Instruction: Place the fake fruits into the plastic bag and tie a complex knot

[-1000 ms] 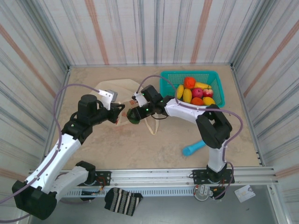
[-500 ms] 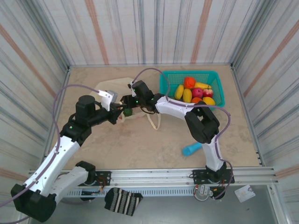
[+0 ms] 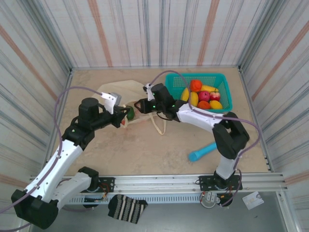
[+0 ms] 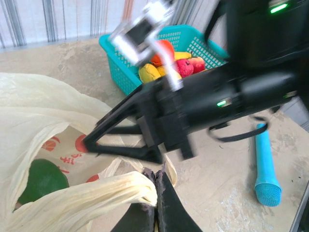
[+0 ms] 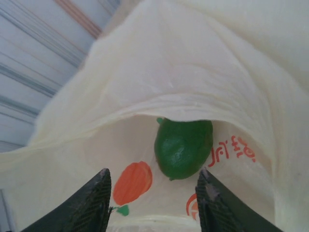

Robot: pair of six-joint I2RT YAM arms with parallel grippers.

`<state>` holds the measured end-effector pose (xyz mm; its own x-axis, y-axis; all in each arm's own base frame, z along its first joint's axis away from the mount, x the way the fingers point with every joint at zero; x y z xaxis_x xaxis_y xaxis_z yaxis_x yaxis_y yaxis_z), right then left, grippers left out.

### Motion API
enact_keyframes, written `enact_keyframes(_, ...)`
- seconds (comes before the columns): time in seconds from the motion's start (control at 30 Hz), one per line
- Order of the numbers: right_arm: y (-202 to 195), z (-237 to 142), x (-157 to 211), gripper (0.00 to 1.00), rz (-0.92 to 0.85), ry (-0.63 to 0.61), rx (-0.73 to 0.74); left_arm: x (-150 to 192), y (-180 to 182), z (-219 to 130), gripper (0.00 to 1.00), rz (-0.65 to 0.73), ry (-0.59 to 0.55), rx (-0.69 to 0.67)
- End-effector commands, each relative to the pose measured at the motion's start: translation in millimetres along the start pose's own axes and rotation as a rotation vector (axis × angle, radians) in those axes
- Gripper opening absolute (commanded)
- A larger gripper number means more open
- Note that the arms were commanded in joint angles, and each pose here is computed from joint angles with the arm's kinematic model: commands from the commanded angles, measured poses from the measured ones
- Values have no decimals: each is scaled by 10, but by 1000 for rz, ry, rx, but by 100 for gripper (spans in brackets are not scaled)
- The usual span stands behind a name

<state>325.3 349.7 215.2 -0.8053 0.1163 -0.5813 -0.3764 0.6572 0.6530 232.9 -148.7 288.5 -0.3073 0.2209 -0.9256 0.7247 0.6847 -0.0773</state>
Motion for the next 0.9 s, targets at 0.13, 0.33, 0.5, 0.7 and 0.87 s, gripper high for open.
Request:
enact_keyframes(0.13,-207,-890,-374,51,8,-152,92,-66,55,-26,0,-35,-5,-34)
enact_keyframes(0.33,-1356,-1379,-891,57,171,-262,577,-53,17,3,0,-9,-39,4)
enact_keyframes(0.5,-2067,-1452,-1117,60,236,-252,775,-57,-23,-11,0,-2,-51,23)
enact_keyframes(0.7,-2605,-1293,-1249,73,239,-178,856,-46,-85,-23,0,16,-47,39)
enact_keyframes(0.87,-2910,-1064,-1260,87,237,-67,921,-50,-98,-14,0,23,-48,47)
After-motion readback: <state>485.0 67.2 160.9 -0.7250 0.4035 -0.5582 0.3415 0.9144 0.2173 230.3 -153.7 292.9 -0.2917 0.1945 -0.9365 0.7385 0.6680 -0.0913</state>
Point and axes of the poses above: each hand's point on the last joint's axis, 136 mm out from that joint toward the fingers, its own z axis out along the fingers, its own y axis along the line the jaws close on, x = y × z, the point moved 5 cm from there along -z, back along the fingers, and after that the axes turned 13 degrees about z, right-handed, at the moved point
